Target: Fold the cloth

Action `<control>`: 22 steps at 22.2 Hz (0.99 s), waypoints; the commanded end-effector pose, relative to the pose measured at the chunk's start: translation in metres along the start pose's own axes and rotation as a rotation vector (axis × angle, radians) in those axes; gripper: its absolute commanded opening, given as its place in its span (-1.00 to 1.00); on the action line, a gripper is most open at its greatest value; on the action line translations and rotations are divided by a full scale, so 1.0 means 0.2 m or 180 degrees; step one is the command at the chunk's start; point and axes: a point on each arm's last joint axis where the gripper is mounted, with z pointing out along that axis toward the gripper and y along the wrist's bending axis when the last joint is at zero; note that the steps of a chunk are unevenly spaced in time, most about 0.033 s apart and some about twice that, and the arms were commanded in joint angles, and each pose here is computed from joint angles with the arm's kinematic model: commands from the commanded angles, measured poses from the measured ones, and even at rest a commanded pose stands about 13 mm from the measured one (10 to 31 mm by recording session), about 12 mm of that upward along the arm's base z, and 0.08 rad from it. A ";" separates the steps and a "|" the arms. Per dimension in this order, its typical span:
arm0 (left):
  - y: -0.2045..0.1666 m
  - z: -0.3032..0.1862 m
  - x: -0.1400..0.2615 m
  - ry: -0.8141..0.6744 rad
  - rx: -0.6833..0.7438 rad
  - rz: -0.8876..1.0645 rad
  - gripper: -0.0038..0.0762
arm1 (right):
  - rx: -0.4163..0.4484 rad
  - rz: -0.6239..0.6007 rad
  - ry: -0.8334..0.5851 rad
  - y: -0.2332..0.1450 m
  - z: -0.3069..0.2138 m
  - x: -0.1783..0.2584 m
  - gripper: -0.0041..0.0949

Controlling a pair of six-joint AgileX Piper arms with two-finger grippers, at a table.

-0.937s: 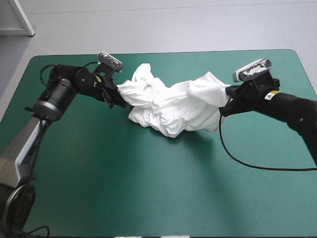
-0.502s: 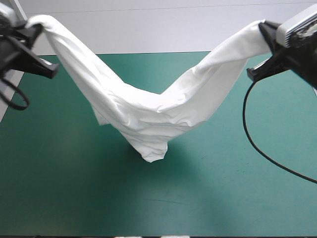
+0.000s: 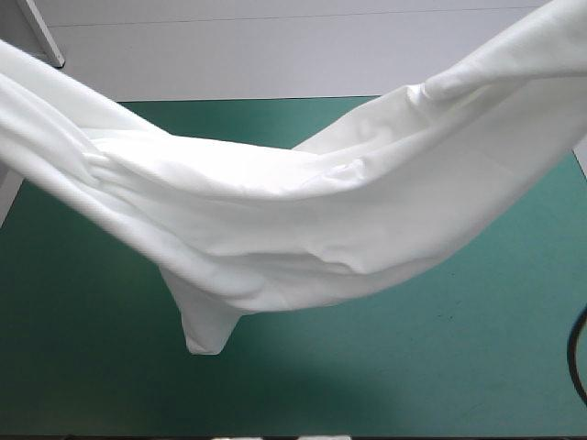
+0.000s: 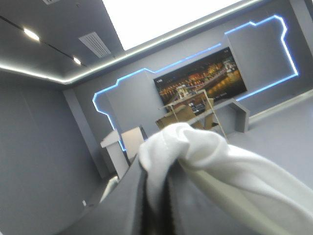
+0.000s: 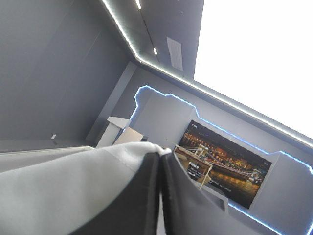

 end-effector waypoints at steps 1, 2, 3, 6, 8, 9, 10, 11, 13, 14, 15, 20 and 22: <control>0.06 -0.05 -0.07 -0.0327 -0.0288 0.0082 -0.86 | 0.0151 0.0032 -0.0105 -0.02 -0.06 -0.05 -0.93; 0.06 -0.05 -0.06 -0.0299 -0.0317 0.0102 -0.86 | 0.0130 0.0089 -0.0010 -0.02 -0.08 -0.04 -0.93; 0.05 -0.02 -0.03 -0.0125 -0.0275 0.0118 -0.86 | 0.0058 0.0208 0.0245 -0.01 -0.07 0.00 -0.93; -0.06 0.19 0.14 0.0488 -0.0057 0.0043 -0.86 | -0.0120 0.0530 0.1183 0.05 0.03 0.24 -0.93; -0.21 0.39 0.36 0.1016 0.0220 0.0101 -0.86 | -0.0264 0.0665 0.1800 0.13 0.11 0.47 -0.93; -0.28 0.48 0.47 0.1201 0.0325 0.0103 -0.86 | -0.0353 0.0713 0.2040 0.18 0.15 0.59 -0.93; -0.40 0.60 0.65 0.1463 0.0492 0.0132 -0.86 | -0.0487 0.0823 0.2351 0.26 0.21 0.79 -0.93; -0.48 0.68 0.78 0.1622 0.0592 0.0147 -0.85 | -0.0592 0.0909 0.2596 0.33 0.26 0.96 -0.93; -0.63 0.83 1.01 0.1920 0.0760 0.0212 -0.85 | -0.0706 0.1021 0.2932 0.44 0.34 1.24 -0.93; -0.69 0.89 1.10 0.2004 0.0812 0.0276 -0.85 | -0.0754 0.1040 0.2968 0.48 0.39 1.34 -0.93; -0.73 0.96 1.17 0.2047 0.0824 0.0342 -0.86 | -0.0799 0.1041 0.3025 0.52 0.46 1.45 -0.93; -0.82 1.14 1.37 0.2155 0.0764 0.0535 -0.85 | -0.0722 0.1001 0.3162 0.55 0.69 1.73 -0.93; -0.84 1.19 1.47 0.2261 0.0772 0.0494 -0.85 | -0.0695 0.1003 0.3212 0.54 0.78 1.84 -0.93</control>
